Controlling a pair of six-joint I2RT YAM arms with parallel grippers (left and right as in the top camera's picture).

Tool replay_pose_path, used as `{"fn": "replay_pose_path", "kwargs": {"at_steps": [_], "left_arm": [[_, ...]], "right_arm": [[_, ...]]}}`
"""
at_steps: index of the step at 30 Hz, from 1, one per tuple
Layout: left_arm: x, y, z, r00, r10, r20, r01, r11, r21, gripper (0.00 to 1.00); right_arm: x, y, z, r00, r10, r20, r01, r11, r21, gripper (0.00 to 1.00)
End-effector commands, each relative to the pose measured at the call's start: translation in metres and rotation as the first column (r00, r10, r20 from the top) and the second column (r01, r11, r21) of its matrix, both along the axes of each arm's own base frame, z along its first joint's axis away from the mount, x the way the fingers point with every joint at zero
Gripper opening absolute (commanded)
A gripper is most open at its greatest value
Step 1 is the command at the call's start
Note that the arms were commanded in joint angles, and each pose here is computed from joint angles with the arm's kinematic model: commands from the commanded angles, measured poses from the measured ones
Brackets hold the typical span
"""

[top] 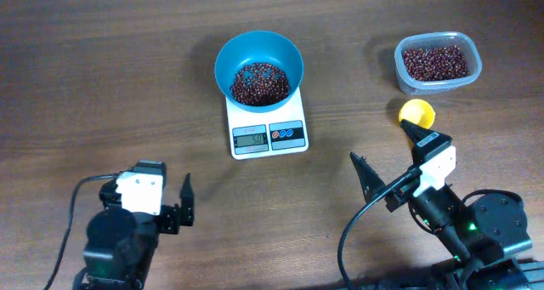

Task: Scoop item into bowl and weigh 50g on scale

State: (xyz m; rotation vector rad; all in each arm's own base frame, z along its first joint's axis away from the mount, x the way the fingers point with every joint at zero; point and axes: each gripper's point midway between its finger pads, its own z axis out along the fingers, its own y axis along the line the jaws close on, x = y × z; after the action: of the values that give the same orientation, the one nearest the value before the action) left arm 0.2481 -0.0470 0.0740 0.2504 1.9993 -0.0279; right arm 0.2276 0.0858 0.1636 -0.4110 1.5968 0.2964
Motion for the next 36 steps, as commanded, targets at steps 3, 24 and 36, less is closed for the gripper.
{"fn": "replay_pose_path", "kwargs": {"at_steps": [3,24,36], "left_arm": [[-0.001,0.018,0.016,0.997,0.05,0.062,-0.045,0.996,-0.073,0.99],[-0.003,0.021,0.09,0.926,0.073,0.37,-0.028,0.992,-0.126,0.99],[-0.003,0.027,0.082,0.935,0.101,0.341,-0.065,0.991,-0.116,0.99]], "right_arm": [[0.0,0.001,-0.002,1.0,0.0,-0.001,0.0,1.0,0.003,0.99],[0.0,0.001,-0.002,1.0,0.0,-0.001,0.0,1.0,0.003,0.99],[0.0,0.001,-0.002,1.0,0.0,-0.001,0.0,1.0,0.003,0.99]]}}
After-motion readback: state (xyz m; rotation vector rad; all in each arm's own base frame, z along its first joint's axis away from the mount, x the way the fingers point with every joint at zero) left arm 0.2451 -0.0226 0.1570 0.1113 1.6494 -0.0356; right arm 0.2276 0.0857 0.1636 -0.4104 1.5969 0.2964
